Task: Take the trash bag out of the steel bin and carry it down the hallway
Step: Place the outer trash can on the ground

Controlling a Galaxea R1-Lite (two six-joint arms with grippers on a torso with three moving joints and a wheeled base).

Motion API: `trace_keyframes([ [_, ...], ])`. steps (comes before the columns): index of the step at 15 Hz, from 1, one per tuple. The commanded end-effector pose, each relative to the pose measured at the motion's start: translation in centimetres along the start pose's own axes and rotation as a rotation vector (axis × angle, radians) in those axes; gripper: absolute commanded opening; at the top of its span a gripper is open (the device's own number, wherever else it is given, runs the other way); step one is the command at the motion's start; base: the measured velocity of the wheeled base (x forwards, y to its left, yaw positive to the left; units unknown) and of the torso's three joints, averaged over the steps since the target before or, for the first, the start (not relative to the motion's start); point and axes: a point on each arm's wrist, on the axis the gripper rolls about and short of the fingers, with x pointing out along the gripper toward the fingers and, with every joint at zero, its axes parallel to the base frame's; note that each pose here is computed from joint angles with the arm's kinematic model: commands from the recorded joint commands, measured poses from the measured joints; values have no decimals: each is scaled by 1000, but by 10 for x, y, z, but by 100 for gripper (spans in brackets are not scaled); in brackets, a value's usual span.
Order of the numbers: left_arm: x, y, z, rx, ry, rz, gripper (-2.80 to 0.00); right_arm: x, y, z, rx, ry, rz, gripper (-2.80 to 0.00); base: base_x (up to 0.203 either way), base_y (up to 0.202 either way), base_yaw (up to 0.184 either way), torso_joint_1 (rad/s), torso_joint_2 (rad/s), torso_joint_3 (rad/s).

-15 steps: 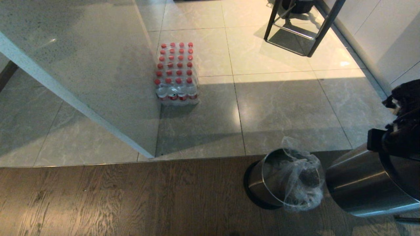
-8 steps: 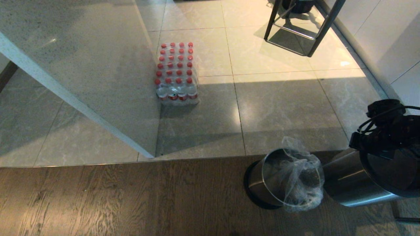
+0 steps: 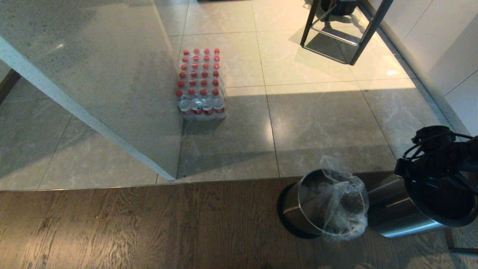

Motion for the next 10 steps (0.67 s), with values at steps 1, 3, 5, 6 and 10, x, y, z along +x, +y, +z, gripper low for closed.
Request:
trace_keyframes([
  [1, 0, 0, 0, 0, 0, 0, -280, 3, -5, 2, 5, -24, -7, -280, 0, 0, 0, 0, 0, 0],
  [3, 0, 0, 0, 0, 0, 0, -280, 2, -12, 4, -26, -54, -10, 0, 0, 0, 0, 0, 0, 0],
  [5, 0, 0, 0, 0, 0, 0, -280, -1, -13, 5, -26, -61, -20, 0, 0, 0, 0, 0, 0, 0],
  [6, 0, 0, 0, 0, 0, 0, -280, -5, -16, 7, -20, -70, -24, 0, 0, 0, 0, 0, 0, 0],
  [10, 0, 0, 0, 0, 0, 0, -280, -46, -19, 26, -7, -164, -15, 0, 0, 0, 0, 0, 0, 0],
])
